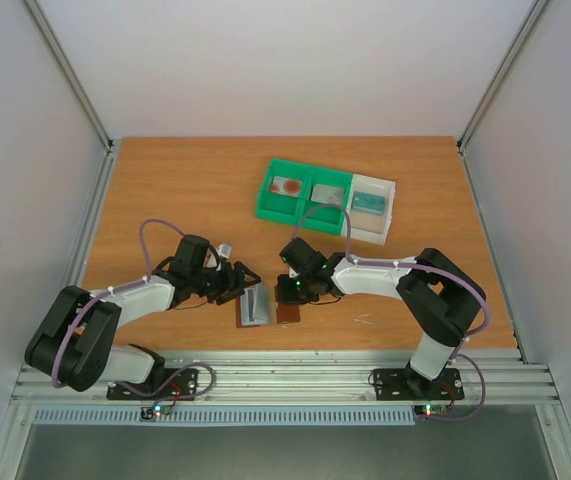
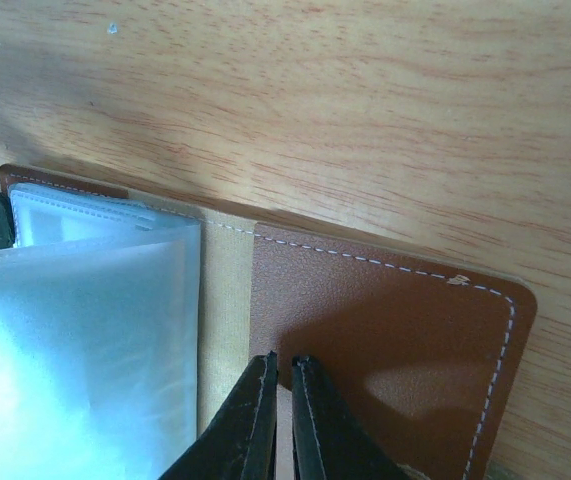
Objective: Take the credit cards out of the card holder
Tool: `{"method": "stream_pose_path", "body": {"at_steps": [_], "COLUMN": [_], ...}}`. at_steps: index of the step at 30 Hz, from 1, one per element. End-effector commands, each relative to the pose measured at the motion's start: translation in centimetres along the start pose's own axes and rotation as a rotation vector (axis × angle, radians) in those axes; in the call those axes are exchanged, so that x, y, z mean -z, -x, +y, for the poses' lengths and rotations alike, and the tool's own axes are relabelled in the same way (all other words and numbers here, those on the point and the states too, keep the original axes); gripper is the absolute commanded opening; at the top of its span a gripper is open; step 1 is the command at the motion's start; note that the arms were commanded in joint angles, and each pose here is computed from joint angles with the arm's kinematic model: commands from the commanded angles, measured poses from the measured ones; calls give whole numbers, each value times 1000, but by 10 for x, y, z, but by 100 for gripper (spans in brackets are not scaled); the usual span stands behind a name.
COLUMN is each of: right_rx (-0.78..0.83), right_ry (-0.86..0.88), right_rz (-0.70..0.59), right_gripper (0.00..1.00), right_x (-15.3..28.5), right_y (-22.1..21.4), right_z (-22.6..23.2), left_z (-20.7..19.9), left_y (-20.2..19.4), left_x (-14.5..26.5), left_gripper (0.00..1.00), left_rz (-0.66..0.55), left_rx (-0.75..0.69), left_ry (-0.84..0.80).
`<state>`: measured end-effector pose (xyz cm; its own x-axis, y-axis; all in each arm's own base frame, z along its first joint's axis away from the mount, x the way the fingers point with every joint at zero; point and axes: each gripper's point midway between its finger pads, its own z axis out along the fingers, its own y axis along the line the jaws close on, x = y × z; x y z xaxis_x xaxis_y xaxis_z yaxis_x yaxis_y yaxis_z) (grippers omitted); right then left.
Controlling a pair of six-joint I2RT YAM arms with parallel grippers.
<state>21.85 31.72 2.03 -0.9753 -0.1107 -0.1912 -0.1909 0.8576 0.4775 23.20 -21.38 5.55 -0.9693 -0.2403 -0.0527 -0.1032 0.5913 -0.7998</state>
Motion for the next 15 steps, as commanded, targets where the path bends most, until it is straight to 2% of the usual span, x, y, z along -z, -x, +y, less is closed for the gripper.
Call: {"method": "stream_pose_path", "body": {"at_steps": [1, 15], "right_rx": [6, 3], "right_ry": [-37, -36], "right_rz": [-8, -6], "right_gripper": [8, 8], "right_x": [-2, -4], "right_y": [-2, -2], "right_z": [-9, -10], "left_z": [2, -10], "left_y": [2, 2], "left_x": [0, -5], "left_gripper": [74, 74], "left_rz": [-11, 13], "left_rx": [-21, -2], "left_ry": [-4, -75]}}
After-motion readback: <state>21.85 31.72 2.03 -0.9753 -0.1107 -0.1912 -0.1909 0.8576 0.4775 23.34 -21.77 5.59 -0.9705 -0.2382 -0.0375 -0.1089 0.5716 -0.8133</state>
